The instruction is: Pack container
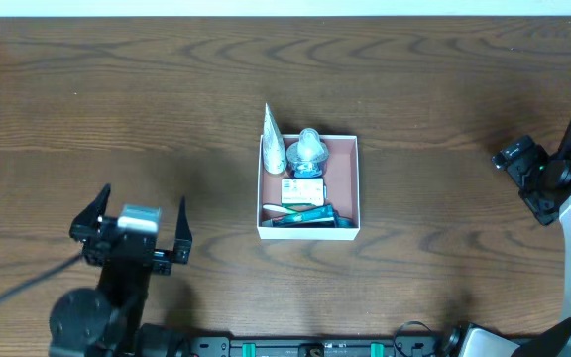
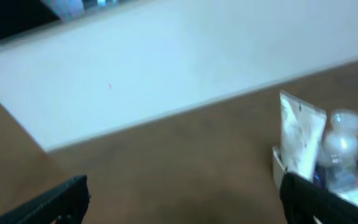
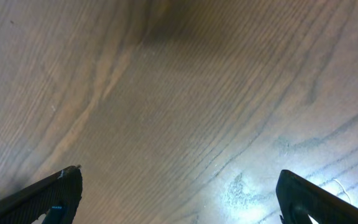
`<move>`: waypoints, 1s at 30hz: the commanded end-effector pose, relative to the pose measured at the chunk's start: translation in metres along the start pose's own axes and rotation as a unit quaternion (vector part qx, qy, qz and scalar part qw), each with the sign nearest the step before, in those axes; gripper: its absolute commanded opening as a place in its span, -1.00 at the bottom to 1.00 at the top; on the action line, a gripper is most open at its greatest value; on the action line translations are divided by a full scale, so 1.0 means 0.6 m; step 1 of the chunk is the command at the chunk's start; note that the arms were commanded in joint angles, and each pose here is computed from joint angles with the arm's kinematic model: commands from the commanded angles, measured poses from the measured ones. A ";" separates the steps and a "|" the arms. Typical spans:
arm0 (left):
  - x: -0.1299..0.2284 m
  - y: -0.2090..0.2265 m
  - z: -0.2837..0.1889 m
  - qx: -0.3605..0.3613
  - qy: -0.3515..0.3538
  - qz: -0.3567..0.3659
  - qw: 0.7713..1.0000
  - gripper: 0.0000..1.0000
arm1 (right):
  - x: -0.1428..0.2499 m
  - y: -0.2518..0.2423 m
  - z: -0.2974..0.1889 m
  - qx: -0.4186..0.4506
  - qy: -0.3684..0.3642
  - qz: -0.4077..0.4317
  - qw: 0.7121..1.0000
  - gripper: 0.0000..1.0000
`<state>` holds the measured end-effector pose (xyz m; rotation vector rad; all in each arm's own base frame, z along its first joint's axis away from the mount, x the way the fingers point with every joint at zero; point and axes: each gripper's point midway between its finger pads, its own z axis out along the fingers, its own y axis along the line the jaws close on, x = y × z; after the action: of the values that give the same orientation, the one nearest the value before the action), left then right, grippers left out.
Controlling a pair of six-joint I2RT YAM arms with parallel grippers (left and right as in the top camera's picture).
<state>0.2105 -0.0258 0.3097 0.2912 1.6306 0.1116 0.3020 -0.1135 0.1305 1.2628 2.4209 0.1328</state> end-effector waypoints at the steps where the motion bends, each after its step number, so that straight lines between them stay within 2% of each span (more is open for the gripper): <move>1: 0.010 -0.018 0.008 0.017 -0.053 0.025 0.998 0.96 | -0.002 -0.003 0.000 0.000 0.000 -0.002 1.000 0.98; 8: 0.036 -0.035 0.038 0.018 -0.143 0.032 0.989 0.96 | -0.002 -0.003 0.000 0.000 0.000 -0.002 1.000 0.98; 15: 0.070 -0.043 0.044 0.007 -0.177 0.034 0.984 0.96 | -0.002 -0.003 0.000 0.000 0.000 -0.002 1.000 0.99; 22: 0.101 -0.036 0.050 -0.006 -0.166 0.037 0.985 0.96 | -0.002 -0.003 0.000 0.000 0.000 -0.002 1.000 0.98; 30: 0.189 -0.049 0.073 0.010 -0.078 0.029 0.996 0.96 | -0.002 -0.003 0.000 0.000 0.000 -0.002 1.000 0.99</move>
<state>0.2437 -0.0300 0.1965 0.3359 1.4518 0.1054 0.3019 -0.1135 0.1305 1.2625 2.4215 0.1326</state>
